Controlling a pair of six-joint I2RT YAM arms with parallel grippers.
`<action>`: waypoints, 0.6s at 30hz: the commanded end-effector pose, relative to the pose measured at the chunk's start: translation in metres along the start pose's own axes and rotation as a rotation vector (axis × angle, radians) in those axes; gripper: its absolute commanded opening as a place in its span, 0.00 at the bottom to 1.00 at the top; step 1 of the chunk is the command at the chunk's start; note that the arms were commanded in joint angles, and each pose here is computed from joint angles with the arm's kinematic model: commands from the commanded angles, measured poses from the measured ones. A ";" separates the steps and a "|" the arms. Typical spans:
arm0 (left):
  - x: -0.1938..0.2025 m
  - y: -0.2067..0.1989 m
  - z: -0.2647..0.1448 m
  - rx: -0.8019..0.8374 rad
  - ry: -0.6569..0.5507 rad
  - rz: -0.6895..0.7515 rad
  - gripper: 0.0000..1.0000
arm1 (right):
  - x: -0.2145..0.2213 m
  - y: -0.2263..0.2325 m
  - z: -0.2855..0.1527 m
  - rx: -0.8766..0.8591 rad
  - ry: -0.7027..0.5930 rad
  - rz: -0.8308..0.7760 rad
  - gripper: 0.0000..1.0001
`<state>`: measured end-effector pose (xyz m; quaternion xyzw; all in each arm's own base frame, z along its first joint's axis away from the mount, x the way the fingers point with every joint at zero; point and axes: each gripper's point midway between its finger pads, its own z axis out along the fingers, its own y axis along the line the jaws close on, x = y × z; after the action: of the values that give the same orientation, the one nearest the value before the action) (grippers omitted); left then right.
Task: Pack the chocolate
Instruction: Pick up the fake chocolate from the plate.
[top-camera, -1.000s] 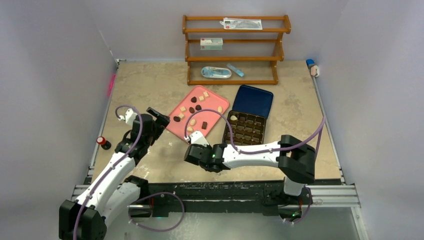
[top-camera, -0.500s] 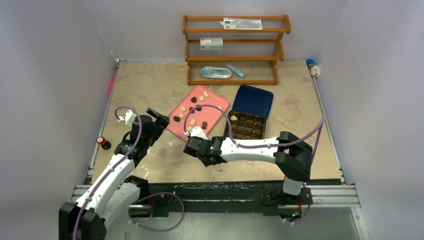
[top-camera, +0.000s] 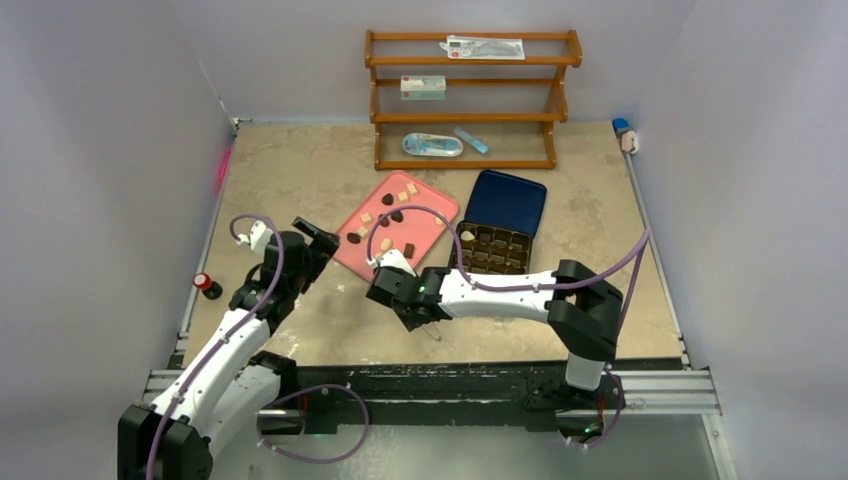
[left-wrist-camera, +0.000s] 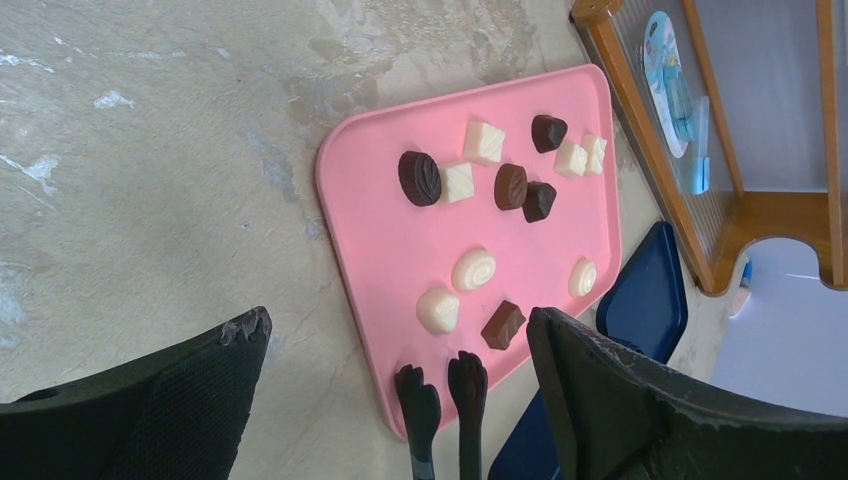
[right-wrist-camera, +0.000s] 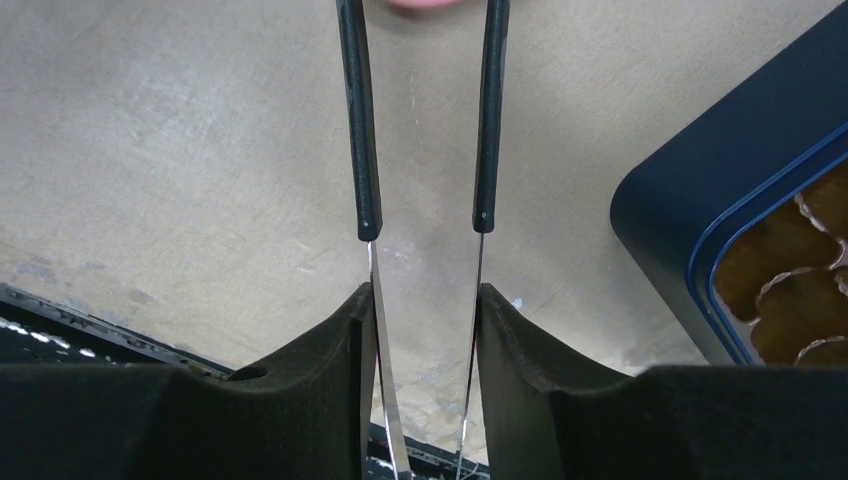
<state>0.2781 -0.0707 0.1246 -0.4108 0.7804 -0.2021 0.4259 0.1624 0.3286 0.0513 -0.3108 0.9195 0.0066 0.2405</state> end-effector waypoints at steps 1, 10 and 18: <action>-0.004 -0.005 0.000 0.026 -0.015 -0.021 1.00 | -0.019 0.003 -0.004 -0.023 -0.018 0.012 0.40; -0.003 -0.006 0.001 0.030 -0.013 -0.022 1.00 | -0.031 -0.001 0.001 -0.029 -0.006 0.028 0.40; -0.005 -0.009 0.002 0.036 -0.017 -0.022 1.00 | -0.039 -0.001 0.004 -0.032 0.003 0.023 0.40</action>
<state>0.2785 -0.0710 0.1241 -0.4134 0.7789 -0.2039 0.4252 0.1859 0.3435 0.0541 -0.2989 0.9257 0.0182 0.2311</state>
